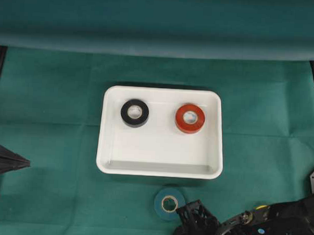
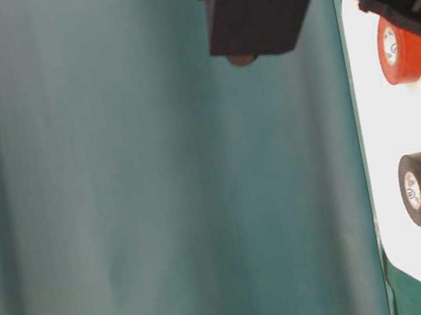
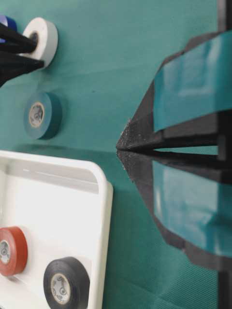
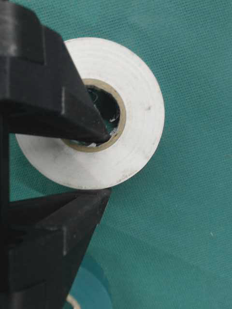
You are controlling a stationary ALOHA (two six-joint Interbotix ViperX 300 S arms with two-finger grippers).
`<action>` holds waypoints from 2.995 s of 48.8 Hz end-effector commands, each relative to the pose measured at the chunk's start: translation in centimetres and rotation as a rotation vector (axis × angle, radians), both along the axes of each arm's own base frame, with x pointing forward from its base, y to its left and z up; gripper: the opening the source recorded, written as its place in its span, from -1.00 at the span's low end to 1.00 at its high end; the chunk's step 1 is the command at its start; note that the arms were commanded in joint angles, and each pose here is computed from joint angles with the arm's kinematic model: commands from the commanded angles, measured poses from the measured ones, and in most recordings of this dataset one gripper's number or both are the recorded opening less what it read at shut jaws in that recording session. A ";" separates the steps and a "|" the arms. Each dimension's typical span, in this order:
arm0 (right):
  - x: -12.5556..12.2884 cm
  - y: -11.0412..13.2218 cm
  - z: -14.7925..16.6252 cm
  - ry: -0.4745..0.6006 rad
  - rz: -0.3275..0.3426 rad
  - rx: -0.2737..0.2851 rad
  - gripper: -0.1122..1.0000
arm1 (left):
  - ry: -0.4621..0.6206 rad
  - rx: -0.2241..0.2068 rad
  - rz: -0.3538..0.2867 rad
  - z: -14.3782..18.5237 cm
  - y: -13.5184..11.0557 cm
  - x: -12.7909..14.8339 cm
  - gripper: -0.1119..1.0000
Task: Put the tape into the white case with the right arm.
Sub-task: 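Lower the right gripper onto the white tape roll and grasp it, then carry the white tape roll into the tray below the red roll, then open the right gripper and withdraw it to the right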
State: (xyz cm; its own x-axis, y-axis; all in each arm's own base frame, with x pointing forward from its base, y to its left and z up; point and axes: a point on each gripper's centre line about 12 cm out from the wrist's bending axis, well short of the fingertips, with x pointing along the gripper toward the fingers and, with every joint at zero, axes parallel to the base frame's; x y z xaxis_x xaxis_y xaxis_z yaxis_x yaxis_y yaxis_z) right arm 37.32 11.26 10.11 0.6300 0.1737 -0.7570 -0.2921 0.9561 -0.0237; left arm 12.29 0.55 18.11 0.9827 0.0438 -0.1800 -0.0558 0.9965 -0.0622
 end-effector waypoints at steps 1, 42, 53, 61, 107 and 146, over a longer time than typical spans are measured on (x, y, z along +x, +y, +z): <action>0.6 0.3 3.2 -0.075 0.000 0.017 -0.77 | -0.012 -0.001 0.002 0.5 0.0 0.1 -0.80; -0.6 -6.9 6.8 -0.027 -0.241 -0.100 -0.77 | -0.014 -0.001 0.002 0.5 0.0 0.1 -0.80; -2.3 -12.3 7.8 -0.045 -0.385 -0.096 -0.77 | -0.014 -0.001 0.002 0.5 0.0 0.1 -0.80; -3.7 -15.0 7.8 -0.050 -0.458 -0.090 -0.77 | -0.014 -0.001 0.002 0.5 0.0 0.1 -0.80; -5.3 -18.7 6.1 -0.063 -0.543 -0.050 -0.76 | -0.014 -0.001 0.002 0.5 0.0 0.1 -0.80; -9.6 -18.0 5.5 -0.037 -0.572 -0.041 0.50 | -0.012 -0.001 0.002 0.5 0.0 0.1 -0.80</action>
